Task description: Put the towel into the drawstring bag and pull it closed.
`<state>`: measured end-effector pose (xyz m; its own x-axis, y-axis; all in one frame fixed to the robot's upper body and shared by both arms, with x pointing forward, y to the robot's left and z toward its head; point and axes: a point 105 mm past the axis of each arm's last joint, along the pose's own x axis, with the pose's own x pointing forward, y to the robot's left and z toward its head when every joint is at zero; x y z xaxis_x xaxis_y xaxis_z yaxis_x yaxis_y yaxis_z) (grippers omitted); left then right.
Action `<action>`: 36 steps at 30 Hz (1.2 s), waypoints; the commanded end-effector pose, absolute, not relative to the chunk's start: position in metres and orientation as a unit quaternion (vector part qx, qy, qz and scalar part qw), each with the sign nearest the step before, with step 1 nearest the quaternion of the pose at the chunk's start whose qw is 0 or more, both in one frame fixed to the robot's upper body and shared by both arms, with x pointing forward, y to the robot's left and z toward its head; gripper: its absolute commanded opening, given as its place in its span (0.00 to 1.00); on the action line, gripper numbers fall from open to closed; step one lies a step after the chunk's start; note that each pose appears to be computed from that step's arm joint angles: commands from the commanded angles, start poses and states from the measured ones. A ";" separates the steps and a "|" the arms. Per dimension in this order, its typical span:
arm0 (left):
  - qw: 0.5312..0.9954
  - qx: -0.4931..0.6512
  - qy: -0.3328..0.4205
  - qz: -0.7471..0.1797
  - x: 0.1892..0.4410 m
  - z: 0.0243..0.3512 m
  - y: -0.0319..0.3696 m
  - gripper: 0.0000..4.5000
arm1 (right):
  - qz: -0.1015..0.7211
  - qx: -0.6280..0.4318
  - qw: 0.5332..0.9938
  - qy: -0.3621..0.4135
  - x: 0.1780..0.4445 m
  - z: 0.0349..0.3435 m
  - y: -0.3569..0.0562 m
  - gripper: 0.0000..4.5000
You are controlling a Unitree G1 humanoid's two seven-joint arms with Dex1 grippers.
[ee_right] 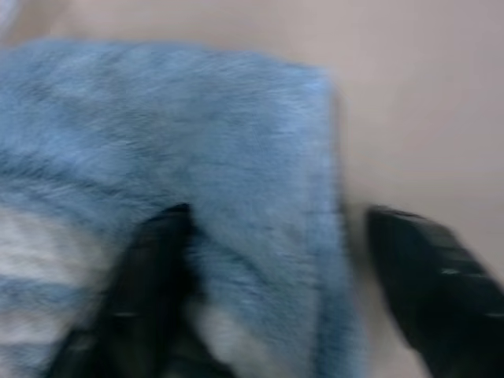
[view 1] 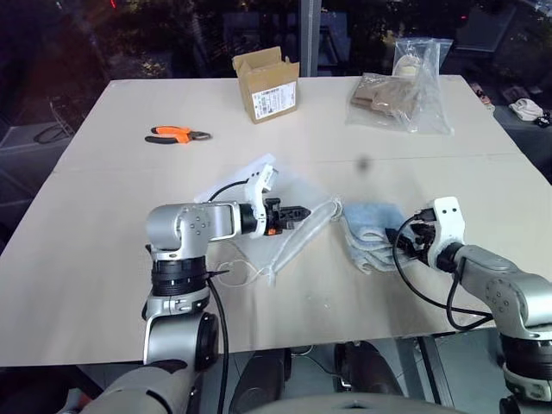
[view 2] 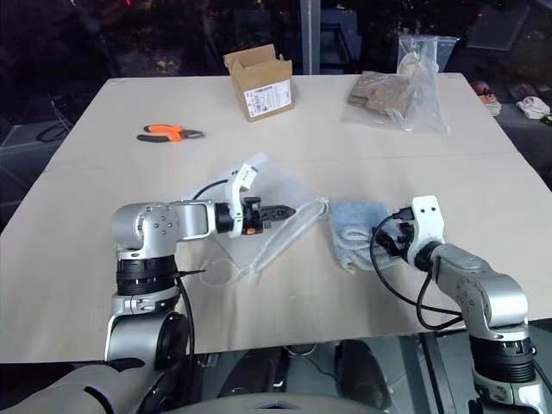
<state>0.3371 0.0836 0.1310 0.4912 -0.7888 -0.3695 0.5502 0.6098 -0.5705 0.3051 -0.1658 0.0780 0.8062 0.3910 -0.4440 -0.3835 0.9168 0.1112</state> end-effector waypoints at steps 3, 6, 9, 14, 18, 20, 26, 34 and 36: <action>0.856 -0.212 0.283 -0.376 0.350 0.136 0.086 0.00 | 0.297 -0.027 0.942 0.154 0.293 0.089 -0.136 0.20; 0.856 -0.220 0.284 -0.372 0.352 0.135 0.088 0.00 | 0.341 0.017 0.938 0.056 0.282 0.131 -0.129 0.01; 0.850 -0.225 0.288 -0.381 0.351 0.136 0.086 0.00 | 0.394 0.048 0.918 0.004 0.268 0.156 -0.117 0.01; 0.828 -0.236 0.288 -0.418 0.344 0.144 0.078 0.00 | 0.481 0.036 0.876 0.003 0.253 0.157 -0.089 0.01; 0.810 -0.245 0.282 -0.452 0.337 0.157 0.075 0.00 | 0.492 -0.014 0.870 0.027 0.264 0.136 -0.074 0.01; 0.799 -0.245 0.283 -0.470 0.331 0.161 0.073 0.00 | 0.477 -0.040 0.877 0.044 0.278 0.121 -0.068 0.01; 0.791 -0.228 0.286 -0.491 0.318 0.165 0.075 0.00 | 0.451 -0.134 0.879 0.078 0.305 0.090 -0.061 0.01; 0.805 -0.217 0.274 -0.480 0.318 0.169 0.083 0.00 | 0.387 -0.110 0.907 0.121 0.321 0.083 -0.074 0.01; 0.811 -0.207 0.271 -0.476 0.318 0.167 0.086 0.00 | 0.389 -0.091 0.910 0.107 0.320 0.091 -0.073 0.01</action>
<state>0.3201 0.0839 0.1569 0.3888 -0.8800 -0.2729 0.6227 0.4693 -0.6261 0.3166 -0.0627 0.0851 0.6368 0.7176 -0.2820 -0.7617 0.6421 -0.0862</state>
